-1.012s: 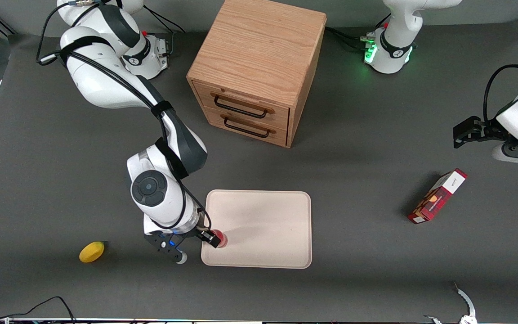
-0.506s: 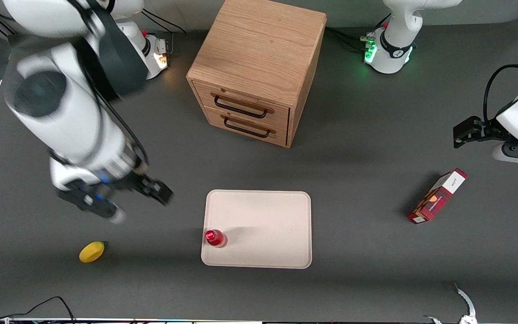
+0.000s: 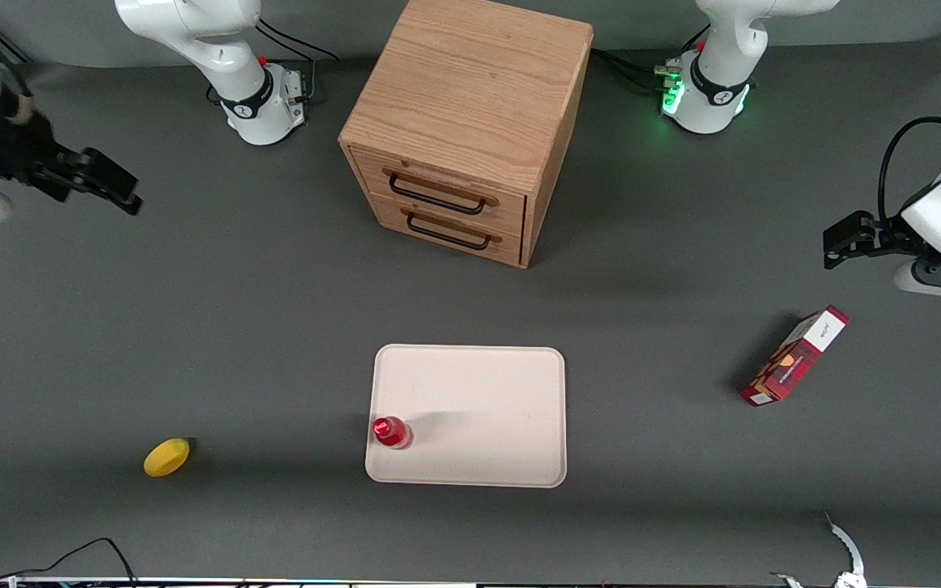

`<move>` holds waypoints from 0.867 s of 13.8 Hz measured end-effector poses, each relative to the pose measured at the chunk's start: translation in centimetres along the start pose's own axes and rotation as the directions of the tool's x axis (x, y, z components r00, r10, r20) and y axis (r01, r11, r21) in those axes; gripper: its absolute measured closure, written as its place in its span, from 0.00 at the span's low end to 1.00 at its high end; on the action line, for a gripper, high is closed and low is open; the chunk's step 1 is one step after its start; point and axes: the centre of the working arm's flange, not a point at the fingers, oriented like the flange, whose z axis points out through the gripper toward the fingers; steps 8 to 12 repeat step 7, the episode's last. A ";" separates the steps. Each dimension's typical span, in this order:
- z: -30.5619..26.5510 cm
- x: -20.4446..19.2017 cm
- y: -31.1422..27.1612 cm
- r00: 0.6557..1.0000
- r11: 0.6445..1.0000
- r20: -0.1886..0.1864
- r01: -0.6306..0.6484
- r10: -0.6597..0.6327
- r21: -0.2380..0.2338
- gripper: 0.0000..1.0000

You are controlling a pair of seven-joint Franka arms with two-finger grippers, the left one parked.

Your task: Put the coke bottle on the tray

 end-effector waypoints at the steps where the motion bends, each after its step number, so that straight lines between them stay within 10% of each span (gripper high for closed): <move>1: 1.2 -0.2 1.7 1.000 1.000 0.008 0.004 -0.004 0.000 0.00; 12: 7.5 -0.7 3.8 1.000 1.000 0.022 -0.002 0.002 0.012 0.00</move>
